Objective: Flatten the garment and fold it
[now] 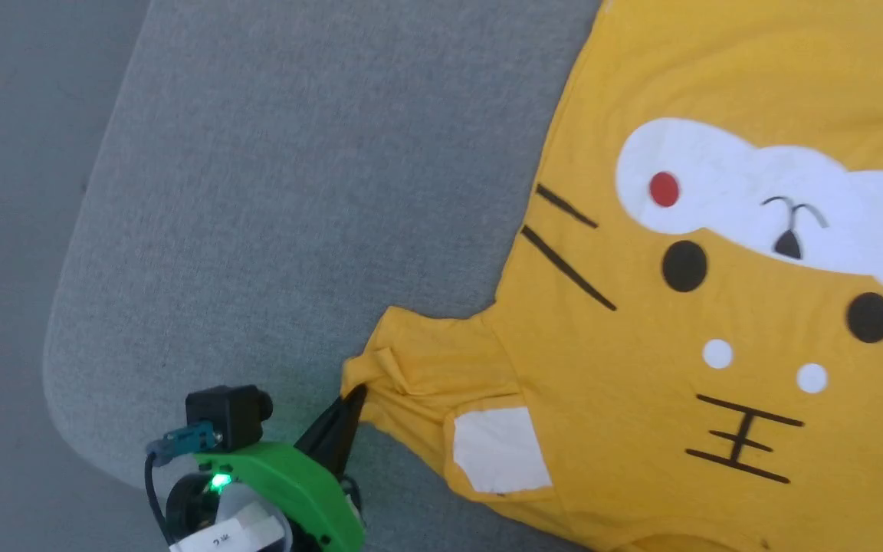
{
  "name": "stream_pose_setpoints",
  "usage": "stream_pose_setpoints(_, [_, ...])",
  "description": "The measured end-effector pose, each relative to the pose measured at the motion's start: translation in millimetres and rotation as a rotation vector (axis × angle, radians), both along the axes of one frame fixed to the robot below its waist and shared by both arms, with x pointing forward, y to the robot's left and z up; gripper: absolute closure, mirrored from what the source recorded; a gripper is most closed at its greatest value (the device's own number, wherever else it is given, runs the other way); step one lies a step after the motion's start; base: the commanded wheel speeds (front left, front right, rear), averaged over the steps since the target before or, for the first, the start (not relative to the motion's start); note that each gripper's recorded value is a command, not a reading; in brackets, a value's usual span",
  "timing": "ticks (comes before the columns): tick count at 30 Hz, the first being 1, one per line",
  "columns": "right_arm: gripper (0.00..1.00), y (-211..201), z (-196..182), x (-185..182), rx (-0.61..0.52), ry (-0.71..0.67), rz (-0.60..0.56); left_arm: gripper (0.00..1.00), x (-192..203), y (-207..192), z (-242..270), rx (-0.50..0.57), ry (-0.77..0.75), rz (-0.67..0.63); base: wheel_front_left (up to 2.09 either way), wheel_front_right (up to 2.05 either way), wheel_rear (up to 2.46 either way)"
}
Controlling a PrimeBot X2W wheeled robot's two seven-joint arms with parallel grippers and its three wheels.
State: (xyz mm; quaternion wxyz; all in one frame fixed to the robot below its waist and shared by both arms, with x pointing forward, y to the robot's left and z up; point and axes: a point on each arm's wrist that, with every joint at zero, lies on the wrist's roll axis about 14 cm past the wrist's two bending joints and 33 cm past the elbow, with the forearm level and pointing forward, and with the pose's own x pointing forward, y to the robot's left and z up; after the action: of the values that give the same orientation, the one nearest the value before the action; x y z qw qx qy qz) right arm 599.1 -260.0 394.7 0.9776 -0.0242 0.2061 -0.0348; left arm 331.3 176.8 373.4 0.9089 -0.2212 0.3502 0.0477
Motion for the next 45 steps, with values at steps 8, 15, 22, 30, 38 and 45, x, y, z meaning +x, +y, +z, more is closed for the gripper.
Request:
stream_pose_setpoints(8, [1.00,-64.0,23.5,-109.7,-0.016,-0.001,-0.169,1.00,-21.9,-4.7,14.2,0.000,0.008,-0.053,0.00,0.00,0.00])
stream_pose_setpoints(15, [1.00,-103.6,7.8,-218.5,0.062,0.204,-0.368,1.00,-14.0,-27.0,33.5,-0.022,-0.052,-0.150,0.00,0.00,0.00])
stream_pose_setpoints(22, [1.00,-118.8,-12.0,-307.3,0.147,0.442,-0.530,1.00,-9.6,-46.3,52.1,-0.042,-0.113,-0.219,0.00,0.00,0.00])
stream_pose_setpoints(30, [1.00,-109.7,-30.7,-346.2,0.246,0.560,-0.588,1.00,-10.0,-54.9,60.0,-0.050,-0.138,-0.249,0.00,0.00,0.00])
stream_pose_setpoints(38, [0.00,-108.0,7.4,-298.2,0.150,0.323,-0.489,1.00,-13.2,-52.5,60.6,-0.051,-0.139,-0.238,0.00,0.00,0.00])
stream_pose_setpoints(45, [0.00,-68.9,86.2,-204.9,0.062,-0.098,-0.229,1.00,-14.3,-51.8,59.3,-0.052,-0.135,-0.233,0.00,0.00,0.00])
